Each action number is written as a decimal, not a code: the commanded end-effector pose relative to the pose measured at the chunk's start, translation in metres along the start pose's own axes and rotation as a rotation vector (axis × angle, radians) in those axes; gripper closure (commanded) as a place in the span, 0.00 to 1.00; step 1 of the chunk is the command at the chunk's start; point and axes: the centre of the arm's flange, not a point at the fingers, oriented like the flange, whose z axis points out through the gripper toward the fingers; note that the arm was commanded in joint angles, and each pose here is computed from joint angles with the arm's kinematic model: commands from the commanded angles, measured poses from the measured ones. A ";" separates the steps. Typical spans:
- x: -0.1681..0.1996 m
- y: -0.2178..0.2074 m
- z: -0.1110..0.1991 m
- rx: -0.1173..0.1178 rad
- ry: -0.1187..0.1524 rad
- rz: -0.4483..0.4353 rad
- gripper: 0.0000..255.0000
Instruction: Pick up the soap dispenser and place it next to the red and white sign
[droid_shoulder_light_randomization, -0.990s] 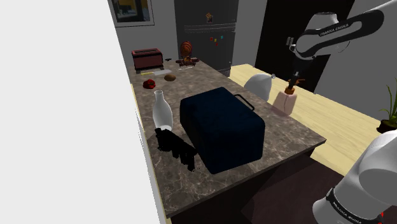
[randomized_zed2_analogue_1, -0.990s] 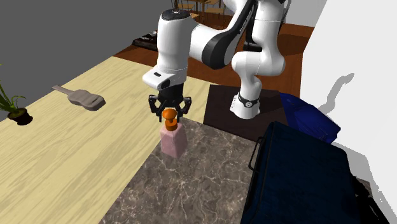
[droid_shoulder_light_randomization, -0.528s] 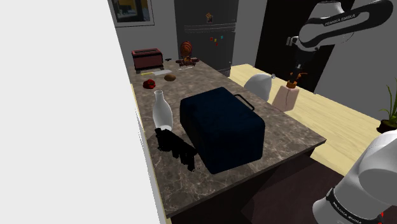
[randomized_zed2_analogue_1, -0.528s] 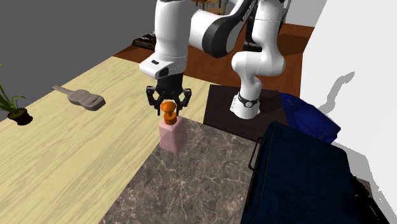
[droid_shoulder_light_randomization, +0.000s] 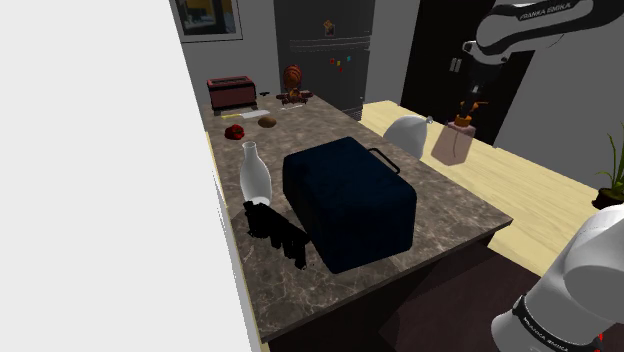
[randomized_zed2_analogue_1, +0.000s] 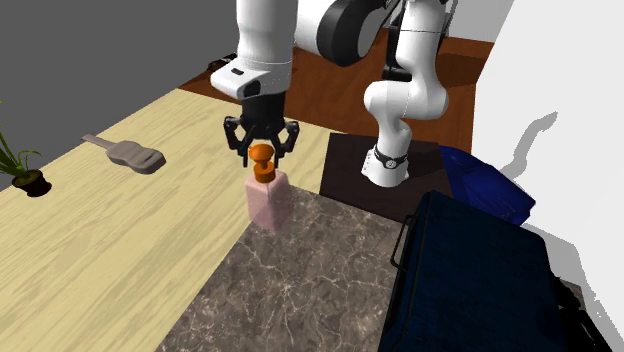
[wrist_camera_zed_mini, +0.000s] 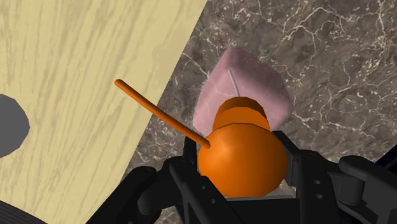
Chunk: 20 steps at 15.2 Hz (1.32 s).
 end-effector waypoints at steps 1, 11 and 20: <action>0.001 0.001 -0.010 0.000 0.000 0.000 1.00; 0.005 0.009 -0.062 0.000 0.000 0.000 1.00; 0.010 0.017 -0.109 0.000 0.000 0.000 1.00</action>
